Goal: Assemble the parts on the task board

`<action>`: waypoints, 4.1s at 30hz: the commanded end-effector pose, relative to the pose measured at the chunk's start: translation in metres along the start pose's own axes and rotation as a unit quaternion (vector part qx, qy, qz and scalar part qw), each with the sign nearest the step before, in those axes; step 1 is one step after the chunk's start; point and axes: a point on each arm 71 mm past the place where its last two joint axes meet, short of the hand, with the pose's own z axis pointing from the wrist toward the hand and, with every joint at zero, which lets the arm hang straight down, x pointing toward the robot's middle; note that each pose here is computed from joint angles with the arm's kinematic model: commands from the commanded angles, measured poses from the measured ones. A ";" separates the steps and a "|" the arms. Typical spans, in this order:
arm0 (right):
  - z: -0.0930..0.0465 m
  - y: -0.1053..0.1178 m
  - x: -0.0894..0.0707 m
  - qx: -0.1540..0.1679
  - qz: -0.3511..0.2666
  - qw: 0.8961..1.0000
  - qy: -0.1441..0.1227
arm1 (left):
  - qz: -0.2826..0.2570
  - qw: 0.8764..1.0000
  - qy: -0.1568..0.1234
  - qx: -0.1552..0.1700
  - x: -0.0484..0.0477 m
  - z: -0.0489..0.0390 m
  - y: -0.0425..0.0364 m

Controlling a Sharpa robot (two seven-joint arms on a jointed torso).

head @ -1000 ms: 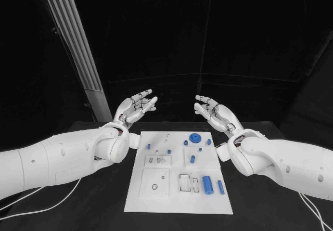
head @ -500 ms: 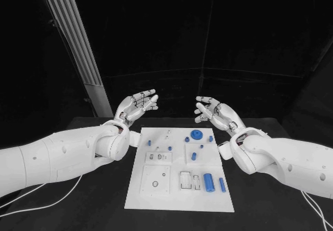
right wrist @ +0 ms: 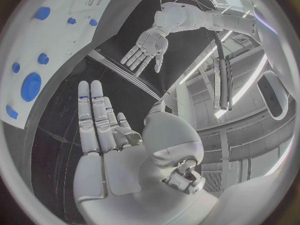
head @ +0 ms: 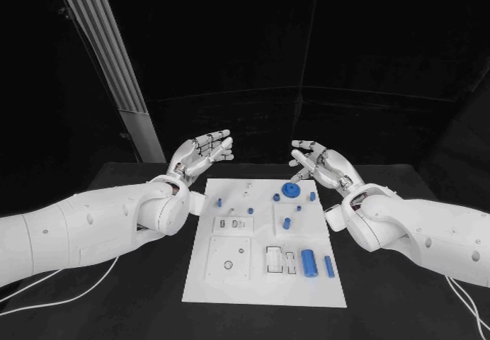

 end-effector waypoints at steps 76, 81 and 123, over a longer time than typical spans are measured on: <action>0.061 0.009 0.019 0.021 -0.502 0.849 0.161 | -0.038 0.991 0.039 0.122 0.0039 -0.0030 -0.0316; 0.062 0.007 0.021 0.033 -0.506 0.846 0.167 | -0.038 0.991 0.038 0.121 0.0037 -0.0028 -0.0315; 0.074 -0.003 0.034 0.086 -0.521 0.824 0.207 | -0.038 0.991 0.039 0.121 0.0024 -0.0034 -0.0319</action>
